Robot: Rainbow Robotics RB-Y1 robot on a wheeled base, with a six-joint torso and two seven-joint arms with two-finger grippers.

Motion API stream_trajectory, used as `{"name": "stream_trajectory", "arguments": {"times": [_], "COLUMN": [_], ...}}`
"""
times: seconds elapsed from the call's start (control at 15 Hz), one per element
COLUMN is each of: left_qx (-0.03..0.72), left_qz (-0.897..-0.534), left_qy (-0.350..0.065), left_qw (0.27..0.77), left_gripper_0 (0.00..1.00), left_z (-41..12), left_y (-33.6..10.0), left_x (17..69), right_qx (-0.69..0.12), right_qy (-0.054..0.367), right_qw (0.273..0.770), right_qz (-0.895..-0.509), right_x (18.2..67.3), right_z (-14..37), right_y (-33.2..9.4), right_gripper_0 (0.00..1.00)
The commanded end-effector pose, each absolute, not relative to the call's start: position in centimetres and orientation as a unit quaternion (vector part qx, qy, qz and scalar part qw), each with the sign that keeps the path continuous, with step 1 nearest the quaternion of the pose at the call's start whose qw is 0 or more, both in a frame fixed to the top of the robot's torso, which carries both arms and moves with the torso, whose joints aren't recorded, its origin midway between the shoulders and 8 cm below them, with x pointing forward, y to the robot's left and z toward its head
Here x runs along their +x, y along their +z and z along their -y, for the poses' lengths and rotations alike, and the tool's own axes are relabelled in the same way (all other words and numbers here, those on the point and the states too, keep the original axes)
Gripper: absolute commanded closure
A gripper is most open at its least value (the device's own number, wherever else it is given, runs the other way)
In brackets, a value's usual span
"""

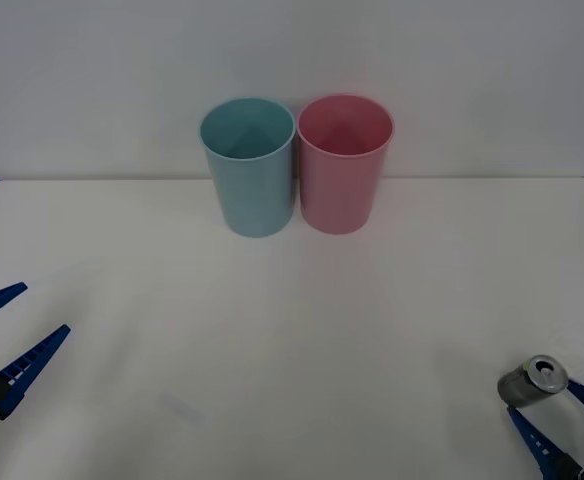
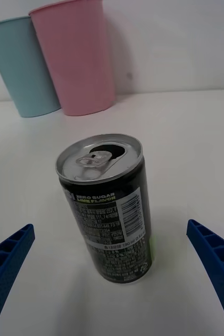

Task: Grasp the object on the table and drop it into the matching bin: aluminum can to the light blue bin, PET bottle to the pink bin.

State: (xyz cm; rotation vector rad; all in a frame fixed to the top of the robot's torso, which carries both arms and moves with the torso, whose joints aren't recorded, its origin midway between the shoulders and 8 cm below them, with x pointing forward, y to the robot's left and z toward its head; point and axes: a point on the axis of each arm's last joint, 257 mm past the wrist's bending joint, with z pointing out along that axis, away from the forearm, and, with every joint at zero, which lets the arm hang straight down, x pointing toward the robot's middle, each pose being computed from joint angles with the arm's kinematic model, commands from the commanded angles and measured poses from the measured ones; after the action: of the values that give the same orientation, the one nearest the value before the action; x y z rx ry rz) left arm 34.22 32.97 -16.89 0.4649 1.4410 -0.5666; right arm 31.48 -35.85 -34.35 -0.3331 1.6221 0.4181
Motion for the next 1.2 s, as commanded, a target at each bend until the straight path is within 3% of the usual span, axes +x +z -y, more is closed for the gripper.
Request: {"name": "stream_trajectory", "arguments": {"times": [0.07,1.07,1.13,1.2], "left_qx": [0.208,0.208,0.208,0.208], "left_qz": [-0.645,-0.645,-0.645,-0.645], "left_qy": [-0.253,-0.253,-0.253,-0.253], "left_qw": [0.691,0.691,0.691,0.691], "left_gripper_0": [0.0,0.0,0.0,0.0], "left_z": [-33.0,-33.0,-33.0,-33.0], "left_y": [-16.9,-16.9,-16.9,-16.9], "left_x": [34.2,34.2,34.2,34.2], "right_qx": [-0.147,-0.158,-0.158,-0.158], "right_qy": [0.176,0.168,0.166,0.168], "right_qw": [0.661,0.678,0.678,0.679], "right_qz": [-0.714,-0.698,-0.699,-0.697], "right_x": [32.8,35.9,35.9,36.0], "right_z": [35.5,33.3,33.3,33.2], "right_y": [-34.3,-33.7,-33.8,-33.7], "right_gripper_0": [0.0,0.0,0.05,0.8]}}
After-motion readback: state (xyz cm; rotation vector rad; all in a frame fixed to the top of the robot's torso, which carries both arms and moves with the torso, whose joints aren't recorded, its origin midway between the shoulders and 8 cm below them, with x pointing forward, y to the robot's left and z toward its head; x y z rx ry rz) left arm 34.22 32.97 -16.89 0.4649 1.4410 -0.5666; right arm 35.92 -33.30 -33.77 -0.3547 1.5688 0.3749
